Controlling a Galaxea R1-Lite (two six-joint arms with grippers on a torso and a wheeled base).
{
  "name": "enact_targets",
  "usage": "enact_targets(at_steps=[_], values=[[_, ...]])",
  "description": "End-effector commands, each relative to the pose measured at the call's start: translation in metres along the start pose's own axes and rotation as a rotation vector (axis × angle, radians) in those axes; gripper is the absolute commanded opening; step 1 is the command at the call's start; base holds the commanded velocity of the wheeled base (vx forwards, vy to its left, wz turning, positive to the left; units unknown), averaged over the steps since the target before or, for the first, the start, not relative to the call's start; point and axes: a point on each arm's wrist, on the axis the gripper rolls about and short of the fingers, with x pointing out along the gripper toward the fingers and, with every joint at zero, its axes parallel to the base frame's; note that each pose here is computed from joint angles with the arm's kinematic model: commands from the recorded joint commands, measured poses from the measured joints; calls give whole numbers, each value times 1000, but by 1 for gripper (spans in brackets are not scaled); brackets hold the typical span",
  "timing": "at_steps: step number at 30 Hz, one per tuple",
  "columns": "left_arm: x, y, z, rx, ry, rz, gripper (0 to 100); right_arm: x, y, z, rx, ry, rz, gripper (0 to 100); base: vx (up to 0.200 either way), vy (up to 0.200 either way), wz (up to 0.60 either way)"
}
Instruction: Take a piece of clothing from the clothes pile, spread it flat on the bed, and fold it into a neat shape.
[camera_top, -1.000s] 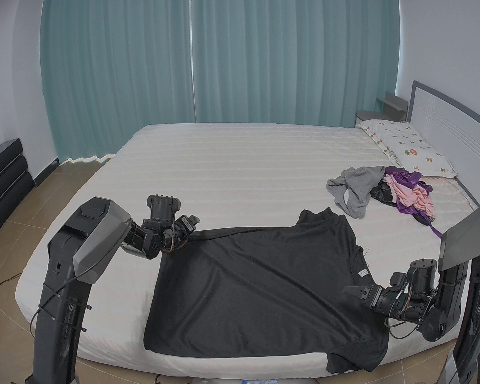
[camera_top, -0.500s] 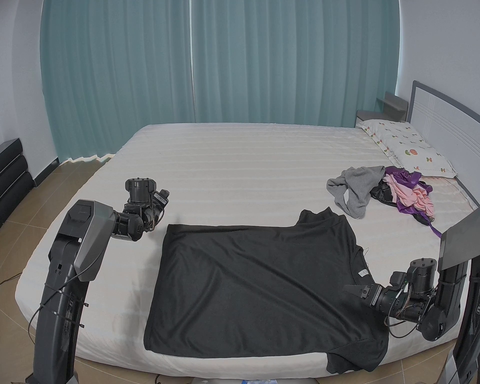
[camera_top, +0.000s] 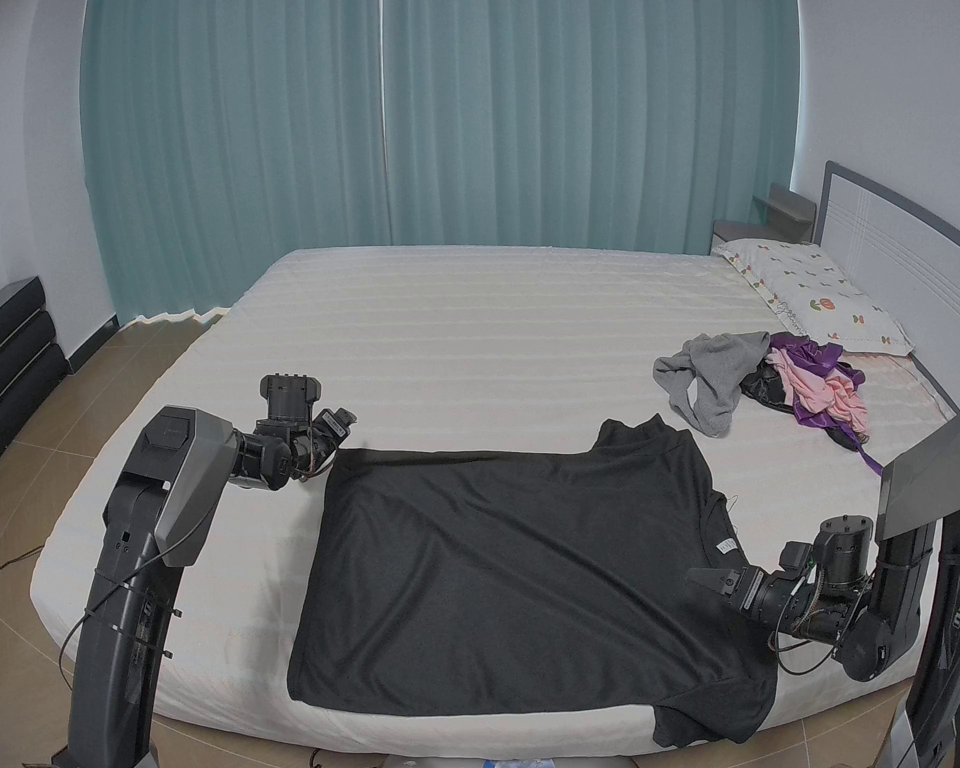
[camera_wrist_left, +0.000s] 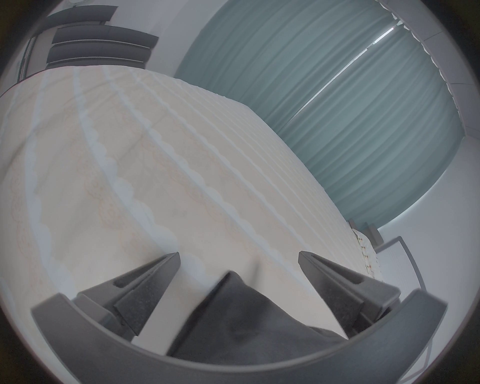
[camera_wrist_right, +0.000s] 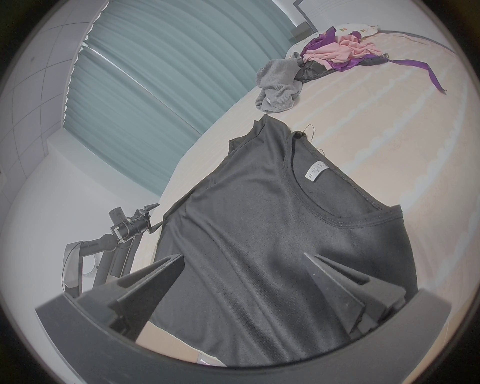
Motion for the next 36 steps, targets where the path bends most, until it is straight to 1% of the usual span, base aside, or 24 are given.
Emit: enact_targets(at_steps=[1, 5, 6, 11, 15, 18, 19, 20, 21, 25, 26, 27, 28, 32, 36], values=[[7, 4, -13, 7, 22, 9, 100, 1, 1, 2, -6, -16, 13, 100, 0, 0, 0], [7, 2, -15, 11, 30, 2, 100, 2, 1, 3, -6, -19, 14, 100, 0, 0, 0], [7, 2, -15, 11, 34, -2, 0, 2, 1, 3, -7, -20, 15, 100, 0, 0, 0], [7, 1, -19, 15, 49, -4, 0, 5, 2, 8, -11, -41, 20, 100, 0, 0, 0], [7, -2, -16, 16, 22, -15, 0, 10, 3, 14, -28, -67, 32, 100, 0, 0, 0], [1, -7, -3, 12, -12, -23, 0, 25, 12, 35, -60, -149, 81, 100, 0, 0, 0], [-2, -10, 1, 10, -24, -25, 0, 30, 13, 41, -66, -166, 88, 100, 0, 0, 0], [-2, -10, 1, 10, -24, -25, 0, 30, 13, 41, -66, -166, 88, 100, 0, 0, 0], [-7, -15, 9, 7, -43, -26, 0, 42, 12, 59, -64, -197, 86, 100, 0, 0, 0], [-9, -17, 12, 13, -61, -19, 0, 63, 10, 93, -45, -210, 55, 100, 0, 0, 0], [-9, -17, 12, 13, -61, -19, 0, 63, 10, 93, -45, -210, 55, 100, 0, 0, 0], [-7, -14, 10, 36, -74, 2, 0, 75, 9, 110, -35, -212, 37, 100, 0, 0, 0], [-7, -14, 9, 47, -82, 8, 0, 84, 7, 117, -30, -205, 29, 100, 0, 0, 0], [-7, -17, 7, 63, -86, 8, 0, 120, 2, 133, -17, -185, -5, 100, 0, 0, 0], [-7, -16, 7, 65, -105, 26, 0, 141, 0, 150, -43, -197, -47, 100, 0, 0, 0]])
